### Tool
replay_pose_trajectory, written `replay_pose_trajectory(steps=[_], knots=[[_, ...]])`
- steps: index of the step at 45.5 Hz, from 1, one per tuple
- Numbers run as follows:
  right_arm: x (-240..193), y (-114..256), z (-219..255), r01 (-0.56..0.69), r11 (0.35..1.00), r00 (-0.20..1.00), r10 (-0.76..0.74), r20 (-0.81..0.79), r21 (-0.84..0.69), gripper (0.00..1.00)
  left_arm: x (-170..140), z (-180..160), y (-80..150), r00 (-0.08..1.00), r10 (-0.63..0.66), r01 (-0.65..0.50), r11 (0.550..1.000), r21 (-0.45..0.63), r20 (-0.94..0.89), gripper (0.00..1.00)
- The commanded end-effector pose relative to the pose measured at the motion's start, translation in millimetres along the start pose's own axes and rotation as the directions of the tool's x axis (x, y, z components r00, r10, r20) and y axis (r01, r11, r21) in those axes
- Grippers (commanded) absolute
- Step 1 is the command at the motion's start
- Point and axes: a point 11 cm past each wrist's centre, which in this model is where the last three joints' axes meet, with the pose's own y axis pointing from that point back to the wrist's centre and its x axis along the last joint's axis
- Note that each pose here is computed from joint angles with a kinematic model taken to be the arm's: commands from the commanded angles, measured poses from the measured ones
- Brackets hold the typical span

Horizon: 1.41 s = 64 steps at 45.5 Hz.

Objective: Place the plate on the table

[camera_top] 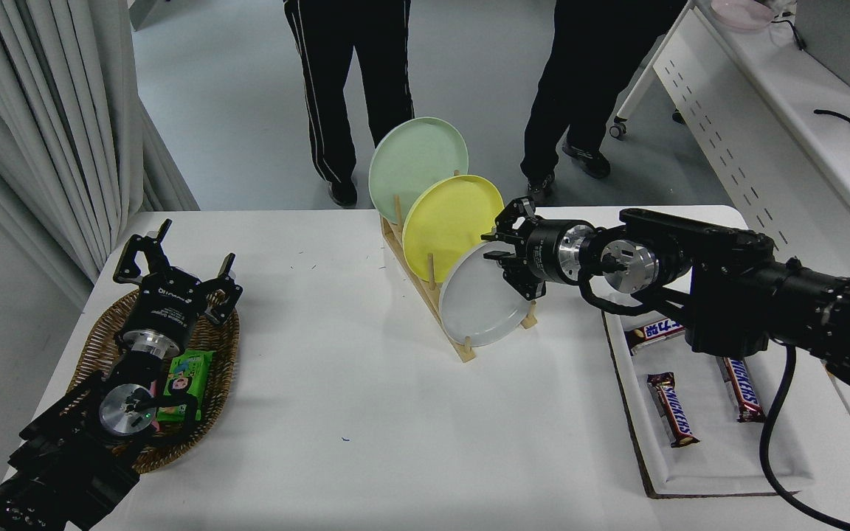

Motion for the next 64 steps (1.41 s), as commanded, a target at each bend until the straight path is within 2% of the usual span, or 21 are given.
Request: replay_pose_trajectory(steps=[1,7,11,41,46,54,61,64], knots=[[2.2,1.7,-3.1,0.0,1.0,1.0,0.0,0.014,0.004,0.26,-0.2,0.3,-0.2,1.0,-0.001,0.001,1.0,-0.002,-0.001,1.0],[2.9,1.7,-3.6,-0.002,1.0,1.0,0.002,0.017,0.005,0.26,0.2,0.3,0.0,1.0,0.001,-0.001,1.0,-0.001,0.0,1.0],[3.2,1.8,-5.0,-0.002,1.0,1.0,0.002,0.02,0.01,0.22,0.2,0.3,0.0,1.0,0.001,-0.001,1.0,-0.001,0.0,1.0],[9.1,0.8,-7.5,-0.025,1.0,0.999,0.024,0.023,0.018,0.15,-0.3,0.0,-0.1,1.0,-0.001,0.001,1.0,0.0,0.0,1.0],[9.6,0.9,-7.7,-0.027,0.999,0.999,0.026,0.021,0.018,0.1,0.1,-0.2,0.1,1.0,0.0,0.0,1.0,0.001,0.0,1.0],[9.6,0.9,-7.7,-0.027,0.999,0.999,0.026,0.021,0.018,0.09,-0.2,0.1,-0.2,1.0,-0.001,0.001,1.0,0.0,-0.001,1.0],[9.9,1.1,-7.3,-0.026,1.0,0.999,0.025,0.02,0.017,0.0,-0.3,0.0,-0.1,1.0,-0.001,0.001,1.0,0.0,0.0,1.0],[10.6,1.4,-7.4,-0.026,1.0,1.0,0.026,0.016,0.017,0.0,-0.3,0.0,-0.1,1.0,-0.001,0.001,1.0,0.0,0.0,1.0]])
